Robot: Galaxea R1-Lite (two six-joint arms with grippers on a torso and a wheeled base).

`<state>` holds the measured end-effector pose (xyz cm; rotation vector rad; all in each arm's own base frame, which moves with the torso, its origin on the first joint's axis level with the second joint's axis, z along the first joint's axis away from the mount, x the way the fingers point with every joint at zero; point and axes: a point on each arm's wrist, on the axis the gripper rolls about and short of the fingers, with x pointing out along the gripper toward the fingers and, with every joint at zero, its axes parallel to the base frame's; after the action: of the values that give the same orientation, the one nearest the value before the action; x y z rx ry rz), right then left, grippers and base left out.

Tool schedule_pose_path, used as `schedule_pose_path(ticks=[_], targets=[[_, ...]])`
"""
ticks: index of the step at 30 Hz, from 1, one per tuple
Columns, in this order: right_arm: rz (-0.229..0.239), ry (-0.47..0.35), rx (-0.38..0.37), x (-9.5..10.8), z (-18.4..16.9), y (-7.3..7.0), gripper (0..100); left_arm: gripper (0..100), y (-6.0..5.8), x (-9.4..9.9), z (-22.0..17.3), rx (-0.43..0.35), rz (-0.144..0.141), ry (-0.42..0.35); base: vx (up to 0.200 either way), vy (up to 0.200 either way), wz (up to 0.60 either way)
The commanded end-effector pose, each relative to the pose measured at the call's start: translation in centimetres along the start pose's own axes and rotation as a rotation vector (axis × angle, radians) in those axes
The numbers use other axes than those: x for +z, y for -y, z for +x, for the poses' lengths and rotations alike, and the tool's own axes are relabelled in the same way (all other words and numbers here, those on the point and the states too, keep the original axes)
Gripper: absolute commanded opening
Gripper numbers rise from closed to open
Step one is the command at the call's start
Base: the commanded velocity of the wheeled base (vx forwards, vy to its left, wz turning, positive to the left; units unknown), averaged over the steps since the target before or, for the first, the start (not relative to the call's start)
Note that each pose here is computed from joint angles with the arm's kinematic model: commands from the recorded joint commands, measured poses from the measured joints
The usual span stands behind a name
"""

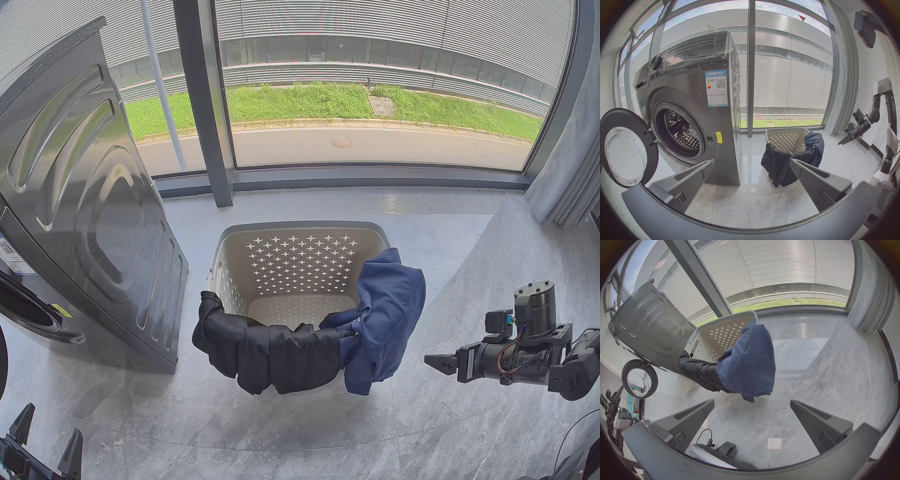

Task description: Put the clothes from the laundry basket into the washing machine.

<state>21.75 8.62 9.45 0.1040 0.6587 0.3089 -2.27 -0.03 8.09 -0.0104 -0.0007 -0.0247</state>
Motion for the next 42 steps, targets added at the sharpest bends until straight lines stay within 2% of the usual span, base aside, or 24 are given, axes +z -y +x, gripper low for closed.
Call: schedule_pose_path(ticks=[1, 12, 28, 37, 42], targets=[[-0.016, -0.047, -0.014, -0.4, 2.2, -0.6, 100, 100, 0.0, -0.5, 0.0, 0.0, 0.0, -0.001, 0.0, 0.0, 0.0], [-0.032, -0.056, -0.002, 0.1, 6.5, -1.2, 100, 100, 0.0, -0.5, 0.0, -0.001, 0.0, -0.001, 0.0, 0.0, 0.0], [-0.046, -0.054, 0.017, 0.8, 10.1, -2.3, 100, 100, 0.0, -0.5, 0.0, -0.001, 0.0, -0.001, 0.0, 0.0, 0.0], [-0.043, -0.061, 0.016, 0.8, 12.0, -2.4, 100, 100, 0.0, -0.5, 0.0, -0.001, 0.0, -0.001, 0.0, 0.0, 0.0], [-0.03, -0.039, 0.018, 1.4, 12.5, -2.4, 100, 100, 0.0, -0.5, 0.0, -0.001, 0.0, -0.001, 0.0, 0.0, 0.0]])
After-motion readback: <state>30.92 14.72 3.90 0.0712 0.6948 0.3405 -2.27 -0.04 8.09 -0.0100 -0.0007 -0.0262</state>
